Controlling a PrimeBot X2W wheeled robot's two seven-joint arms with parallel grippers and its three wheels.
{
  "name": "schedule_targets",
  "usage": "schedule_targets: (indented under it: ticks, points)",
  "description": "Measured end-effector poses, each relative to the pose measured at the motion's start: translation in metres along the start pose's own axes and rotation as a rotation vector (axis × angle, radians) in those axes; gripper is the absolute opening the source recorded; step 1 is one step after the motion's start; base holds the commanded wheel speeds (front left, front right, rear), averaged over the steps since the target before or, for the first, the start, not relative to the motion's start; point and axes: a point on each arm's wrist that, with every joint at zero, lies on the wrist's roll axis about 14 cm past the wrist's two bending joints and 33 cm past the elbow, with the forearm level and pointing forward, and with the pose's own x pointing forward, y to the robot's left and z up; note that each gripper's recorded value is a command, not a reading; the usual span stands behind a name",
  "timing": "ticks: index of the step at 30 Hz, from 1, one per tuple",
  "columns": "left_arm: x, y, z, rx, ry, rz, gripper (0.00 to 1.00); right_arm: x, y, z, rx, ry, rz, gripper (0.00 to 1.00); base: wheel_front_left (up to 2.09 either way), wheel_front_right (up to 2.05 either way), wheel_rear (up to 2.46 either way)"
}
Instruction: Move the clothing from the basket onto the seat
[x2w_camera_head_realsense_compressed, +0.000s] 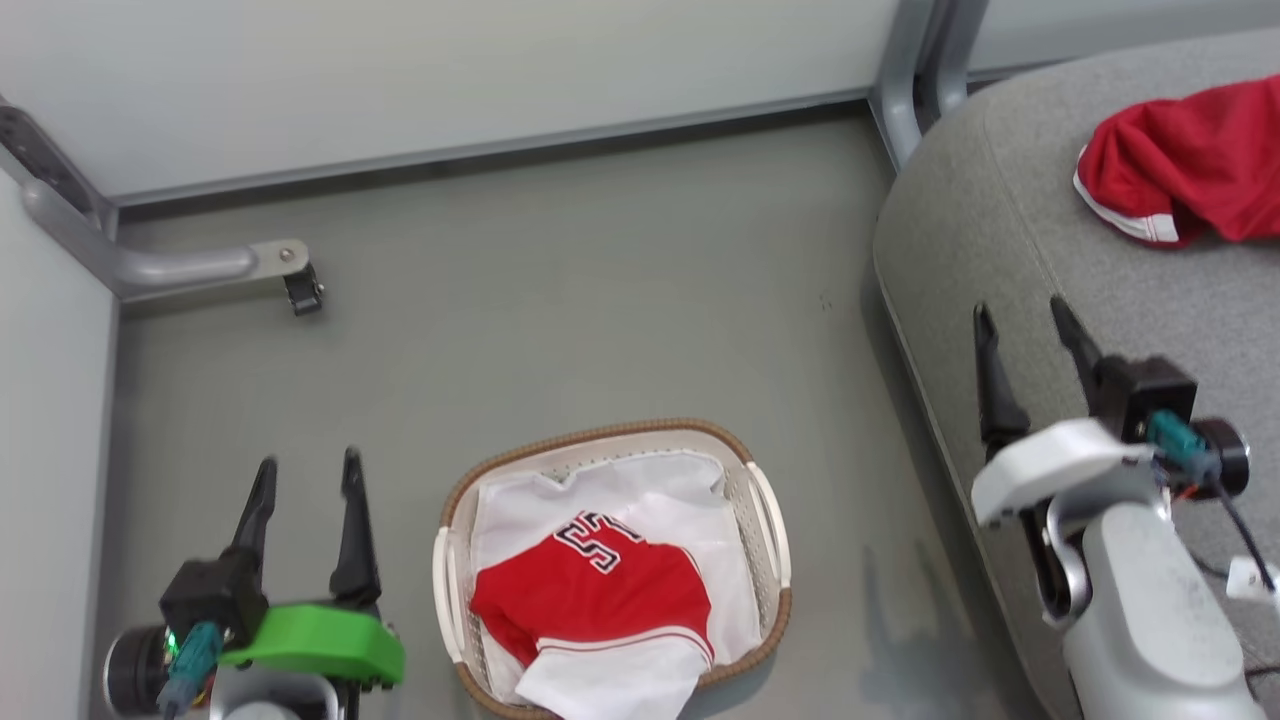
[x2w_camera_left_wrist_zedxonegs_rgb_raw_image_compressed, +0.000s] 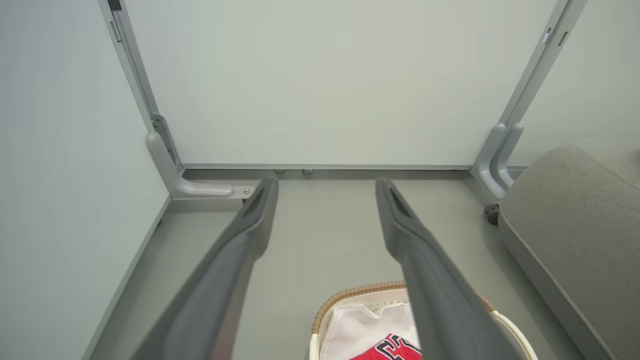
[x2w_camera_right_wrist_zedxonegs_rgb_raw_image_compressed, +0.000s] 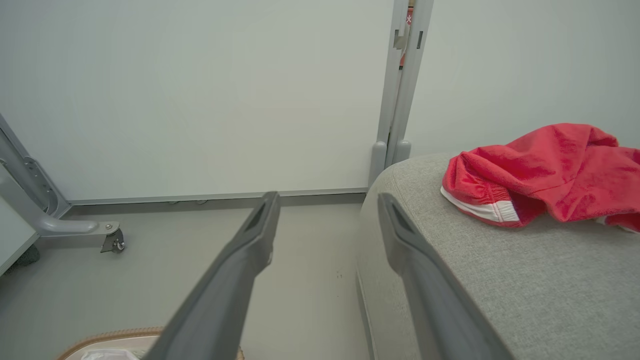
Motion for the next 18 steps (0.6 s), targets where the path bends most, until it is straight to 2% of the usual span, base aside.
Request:
schedule_targets:
  ticks: [4, 11, 18]
  points:
    - [-0.027, 0.014, -0.003, -0.019, 0.008, 0.056, 1.00, -0.025, 0.012, -0.001, 0.004, -0.003, 0.026, 1.00, 0.00, 0.00, 0.00]
    - [-0.055, 0.013, -0.001, -0.055, -0.011, 0.073, 1.00, -0.063, 0.032, -0.005, 0.074, 0.005, 0.070, 1.00, 0.00, 0.00, 0.00]
    - [-0.062, 0.007, 0.002, -0.059, -0.028, 0.050, 1.00, -0.075, 0.044, -0.004, 0.093, 0.003, 0.102, 1.00, 0.00, 0.00, 0.00]
